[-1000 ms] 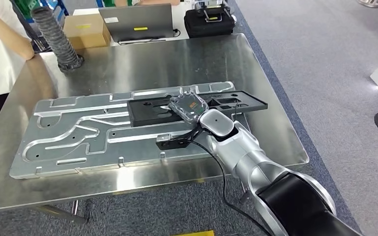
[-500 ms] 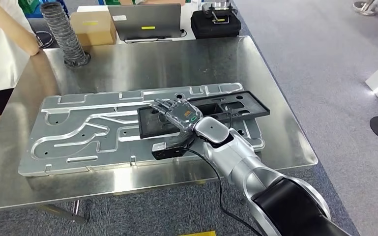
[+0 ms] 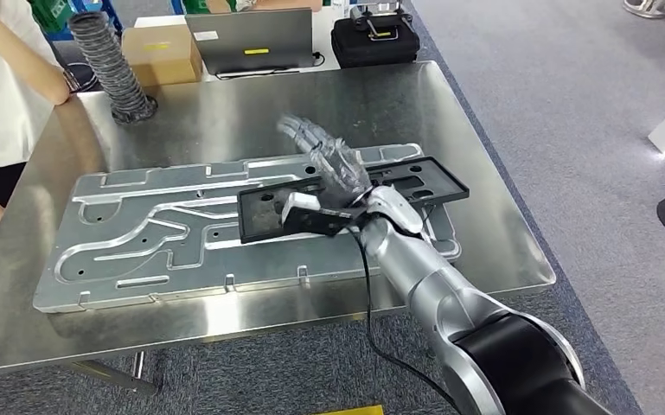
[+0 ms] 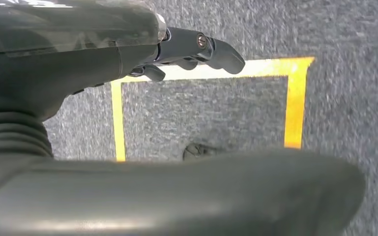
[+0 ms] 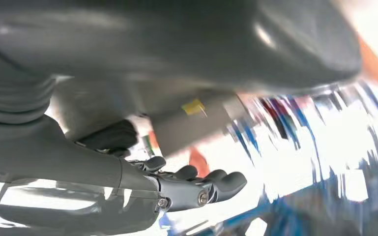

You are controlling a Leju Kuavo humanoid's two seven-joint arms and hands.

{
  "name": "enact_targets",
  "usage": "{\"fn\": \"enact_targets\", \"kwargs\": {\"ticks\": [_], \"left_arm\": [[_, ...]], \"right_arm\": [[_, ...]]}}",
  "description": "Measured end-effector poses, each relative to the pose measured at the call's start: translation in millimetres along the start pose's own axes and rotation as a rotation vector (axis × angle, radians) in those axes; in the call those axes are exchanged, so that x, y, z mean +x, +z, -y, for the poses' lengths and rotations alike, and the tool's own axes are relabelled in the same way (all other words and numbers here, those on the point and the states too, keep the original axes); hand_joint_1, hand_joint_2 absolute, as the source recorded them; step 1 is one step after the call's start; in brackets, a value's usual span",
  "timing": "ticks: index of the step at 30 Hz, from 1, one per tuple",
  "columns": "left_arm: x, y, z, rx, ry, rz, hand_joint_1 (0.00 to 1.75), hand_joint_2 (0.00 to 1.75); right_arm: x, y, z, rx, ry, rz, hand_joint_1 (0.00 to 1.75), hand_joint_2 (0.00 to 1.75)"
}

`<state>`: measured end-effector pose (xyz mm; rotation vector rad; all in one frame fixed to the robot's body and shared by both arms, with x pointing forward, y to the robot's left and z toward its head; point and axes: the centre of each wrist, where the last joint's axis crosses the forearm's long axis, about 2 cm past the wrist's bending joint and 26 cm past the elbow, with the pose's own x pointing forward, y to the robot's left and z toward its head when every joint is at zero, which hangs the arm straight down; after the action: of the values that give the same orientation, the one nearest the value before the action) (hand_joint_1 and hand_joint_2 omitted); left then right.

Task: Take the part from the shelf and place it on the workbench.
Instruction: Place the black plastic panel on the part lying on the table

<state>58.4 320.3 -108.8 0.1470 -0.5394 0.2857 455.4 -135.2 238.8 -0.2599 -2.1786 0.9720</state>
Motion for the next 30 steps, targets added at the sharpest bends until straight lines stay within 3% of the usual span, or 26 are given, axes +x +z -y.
{"fn": "enact_targets", "kwargs": {"ticks": [2,4,7,9,12,16,19,22,26,30], "left_arm": [[-1,0,0,-0.013,0.011,0.011,0.00,0.00],[-3,1,-1,-0.020,0.022,0.016,0.00,0.00],[-9,4,-3,-0.020,0.036,0.013,0.00,0.00],[-10,4,-1,-0.019,0.061,0.014,0.00,0.00],[-11,5,1,-0.006,0.121,0.020,0.00,0.00],[-22,10,1,0.013,0.182,0.005,0.00,0.00],[-26,12,3,0.017,0.194,-0.007,0.00,0.00],[-27,13,6,0.009,0.191,-0.014,0.00,0.00],[-25,12,13,-0.006,0.182,-0.013,0.00,0.00],[-25,12,14,-0.011,0.175,-0.011,0.00,0.00]], "right_arm": [[3,-3,22,-0.225,-0.131,0.036,0.00,0.00],[1,4,46,-0.383,-0.149,0.062,0.00,0.00],[1,23,80,-0.537,-0.054,0.108,0.00,0.00],[3,40,101,-0.657,0.090,0.130,0.00,0.00],[-5,100,133,-0.804,0.340,0.088,0.00,0.00],[-28,234,167,-0.858,0.538,-0.089,0.00,0.00],[-32,336,170,-0.841,0.613,-0.269,0.00,0.00],[-24,407,162,-0.796,0.664,-0.442,0.00,0.00],[-14,457,144,-0.743,0.707,-0.634,0.00,0.00],[-12,486,117,-0.721,0.707,-0.795,0.00,0.00]]}}
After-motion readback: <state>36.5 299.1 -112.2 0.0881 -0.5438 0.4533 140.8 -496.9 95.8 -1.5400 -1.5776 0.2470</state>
